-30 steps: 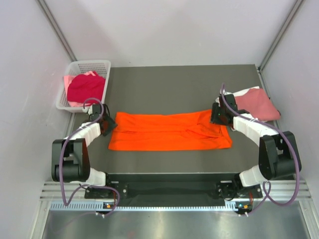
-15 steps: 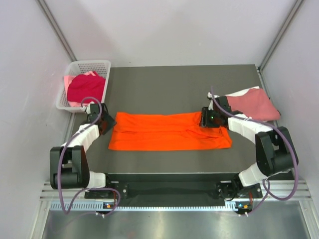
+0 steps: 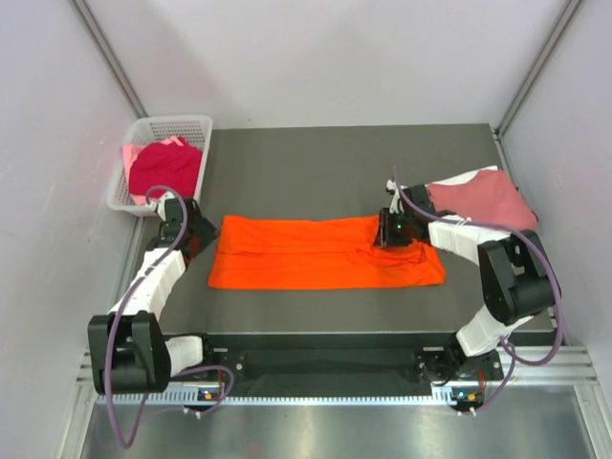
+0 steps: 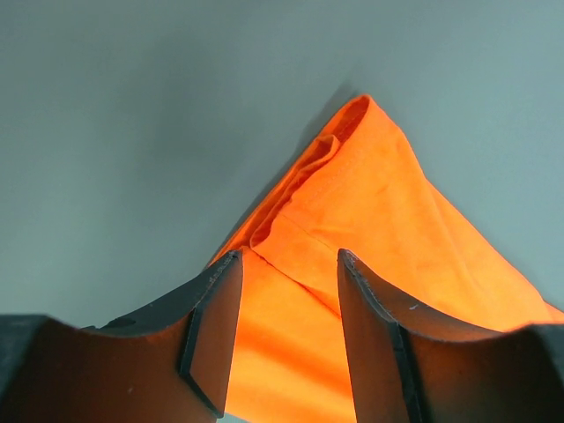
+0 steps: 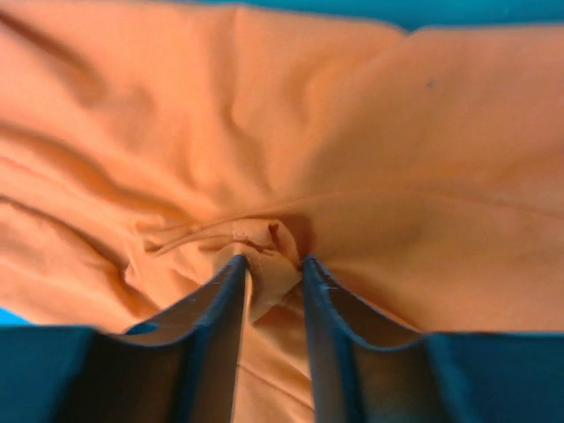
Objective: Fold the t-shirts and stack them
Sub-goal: Fold the tshirt
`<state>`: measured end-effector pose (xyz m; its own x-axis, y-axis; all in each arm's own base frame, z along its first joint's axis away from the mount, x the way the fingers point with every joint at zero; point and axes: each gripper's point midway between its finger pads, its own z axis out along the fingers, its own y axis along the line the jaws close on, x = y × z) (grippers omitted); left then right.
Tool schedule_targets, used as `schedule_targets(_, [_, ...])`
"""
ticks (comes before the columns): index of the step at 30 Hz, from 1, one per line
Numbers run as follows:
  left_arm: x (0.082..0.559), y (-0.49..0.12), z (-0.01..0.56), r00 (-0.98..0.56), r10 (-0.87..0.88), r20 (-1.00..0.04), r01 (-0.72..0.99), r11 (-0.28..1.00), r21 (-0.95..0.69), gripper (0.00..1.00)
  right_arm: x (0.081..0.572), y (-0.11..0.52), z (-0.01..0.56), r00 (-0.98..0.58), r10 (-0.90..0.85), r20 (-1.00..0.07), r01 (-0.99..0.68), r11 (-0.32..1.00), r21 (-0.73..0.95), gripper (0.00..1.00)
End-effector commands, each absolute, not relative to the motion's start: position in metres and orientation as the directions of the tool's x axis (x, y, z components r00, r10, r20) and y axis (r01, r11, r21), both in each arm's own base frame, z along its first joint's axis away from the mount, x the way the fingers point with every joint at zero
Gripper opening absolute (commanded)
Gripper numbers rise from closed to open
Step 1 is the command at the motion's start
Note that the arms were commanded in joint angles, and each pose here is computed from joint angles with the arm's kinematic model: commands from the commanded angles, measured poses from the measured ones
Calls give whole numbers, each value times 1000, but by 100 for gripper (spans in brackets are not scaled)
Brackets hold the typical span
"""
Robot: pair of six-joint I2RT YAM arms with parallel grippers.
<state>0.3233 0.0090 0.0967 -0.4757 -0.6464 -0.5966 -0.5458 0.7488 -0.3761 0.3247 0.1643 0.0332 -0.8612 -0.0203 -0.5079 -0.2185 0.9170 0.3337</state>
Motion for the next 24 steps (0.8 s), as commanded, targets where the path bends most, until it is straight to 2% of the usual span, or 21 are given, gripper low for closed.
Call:
schedule_targets(1, [328,8,121,-449,-640,-624,-510,757,-409,52,316,178,52,-830,-28,-557,-286,879,381,29])
schedule_targets(2, [328,6,122,-451,-638,-624,-502,759,-413,52,311,183,61,-824,-26,-566,-309,859,409,25])
schedule_targets(7, [325,-8,137,-472,-622,-624,-447,780,-439,52,264,196,70,-843,-39,-536,-360,781,511,25])
schedule_targets(9, [323,-13,143,-473,-611,-635,-430,789,-440,52,244,197,72,-855,-32,-517,-359,756,547,31])
schedule_targets(10, [322,-12,145,-470,-614,-635,-436,786,-438,52,235,196,75,-859,-36,-511,-361,751,554,40])
schedule_targets(13, [322,-26,151,-482,-602,-637,-402,798,-450,53,218,189,74,-871,-41,-489,-346,757,554,51])
schedule_targets(17, [324,-44,156,-498,-583,-642,-364,813,-456,53,232,171,89,-831,7,-557,-307,828,470,63])
schedule_targets(19, [325,-51,155,-505,-581,-638,-359,814,-457,53,248,161,100,-812,40,-582,-267,862,432,63])
schedule_targets(24, [326,-74,156,-537,-560,-631,-309,827,-471,53,295,140,115,-766,102,-635,-156,929,337,56])
